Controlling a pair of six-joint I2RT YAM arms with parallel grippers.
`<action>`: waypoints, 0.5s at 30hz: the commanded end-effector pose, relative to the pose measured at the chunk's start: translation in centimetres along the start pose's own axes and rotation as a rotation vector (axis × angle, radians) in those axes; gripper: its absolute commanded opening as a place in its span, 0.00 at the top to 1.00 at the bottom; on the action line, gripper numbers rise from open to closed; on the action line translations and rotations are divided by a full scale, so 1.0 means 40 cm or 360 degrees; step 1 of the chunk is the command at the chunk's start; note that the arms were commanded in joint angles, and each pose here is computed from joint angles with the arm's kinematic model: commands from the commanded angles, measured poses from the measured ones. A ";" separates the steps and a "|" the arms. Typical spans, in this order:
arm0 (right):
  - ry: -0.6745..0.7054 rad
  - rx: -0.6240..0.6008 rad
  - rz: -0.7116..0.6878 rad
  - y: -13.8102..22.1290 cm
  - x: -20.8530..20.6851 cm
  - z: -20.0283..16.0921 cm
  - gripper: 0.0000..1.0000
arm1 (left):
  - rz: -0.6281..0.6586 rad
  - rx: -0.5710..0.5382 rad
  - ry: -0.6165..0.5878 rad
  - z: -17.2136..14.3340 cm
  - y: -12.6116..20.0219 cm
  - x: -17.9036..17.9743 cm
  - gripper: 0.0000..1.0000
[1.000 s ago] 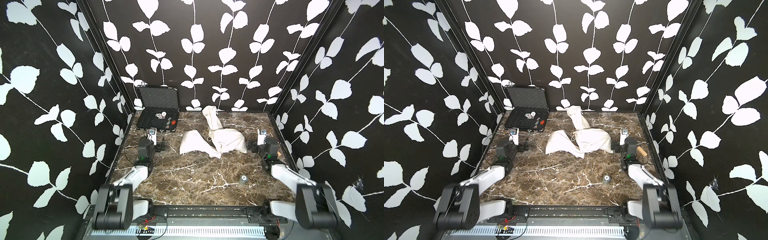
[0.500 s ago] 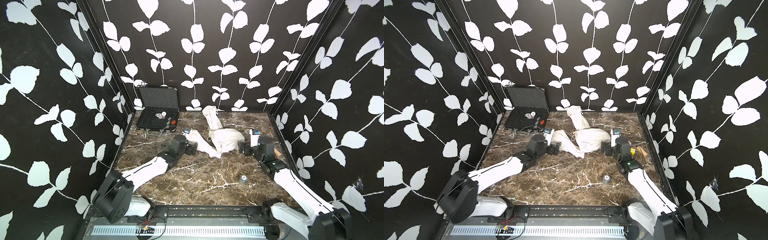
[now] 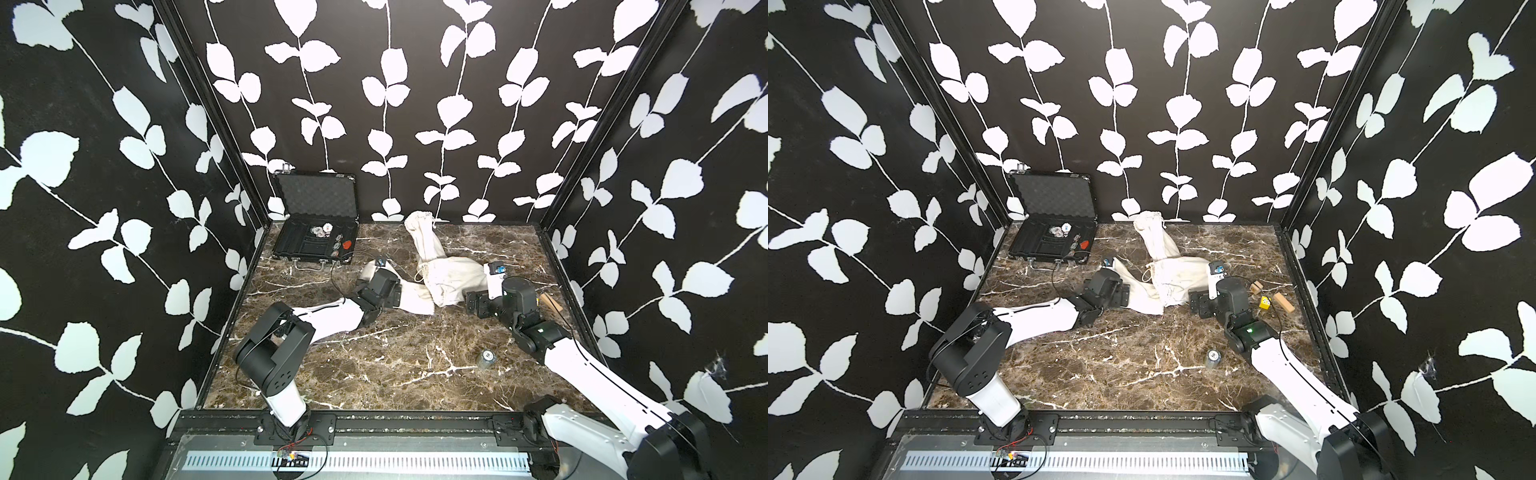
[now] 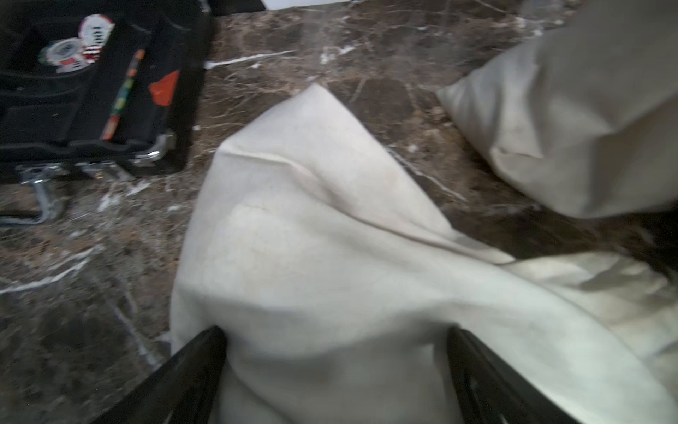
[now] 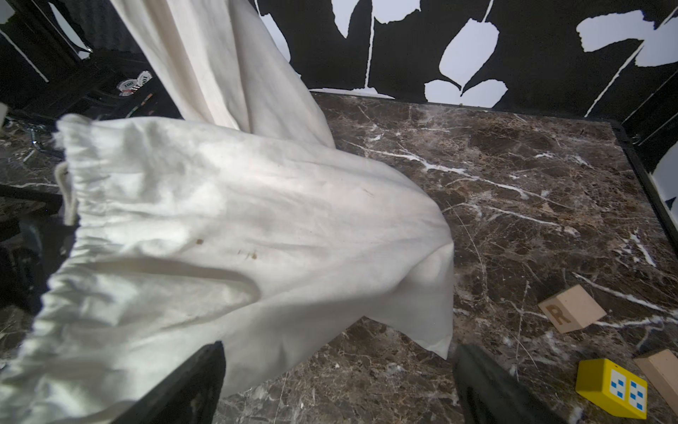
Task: Close the soil bag
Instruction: Move the soil bag to the center of the board.
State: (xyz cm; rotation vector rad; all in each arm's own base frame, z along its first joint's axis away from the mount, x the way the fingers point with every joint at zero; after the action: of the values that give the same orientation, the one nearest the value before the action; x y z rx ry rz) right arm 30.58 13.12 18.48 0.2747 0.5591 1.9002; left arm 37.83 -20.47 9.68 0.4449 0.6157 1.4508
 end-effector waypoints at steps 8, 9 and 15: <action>0.0315 -0.0071 0.0248 0.011 0.163 0.068 0.01 | 0.0447 0.0046 0.0184 -0.001 0.058 0.319 0.05; 0.0355 -0.0076 0.0267 0.012 0.183 0.073 0.01 | 0.0450 0.0032 0.0172 0.003 0.068 0.324 0.05; 0.0574 -0.0115 0.0341 0.029 0.289 0.118 0.01 | 0.0280 0.0004 0.0164 0.025 0.163 0.295 0.04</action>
State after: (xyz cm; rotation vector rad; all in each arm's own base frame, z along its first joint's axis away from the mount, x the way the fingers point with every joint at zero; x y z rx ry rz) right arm 27.20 23.60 20.81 0.0292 0.7168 2.1923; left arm 35.28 -7.92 12.22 0.4150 0.6720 1.6981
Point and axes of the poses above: each gripper's point midway between its finger pads, its own y axis back along the fingers, its own x axis along the line the jaws close on, z = x × y, the point moved 1 cm from there along y, back along the fingers, and after that the axes turned 9 degrees about y, right-handed, at the moved point
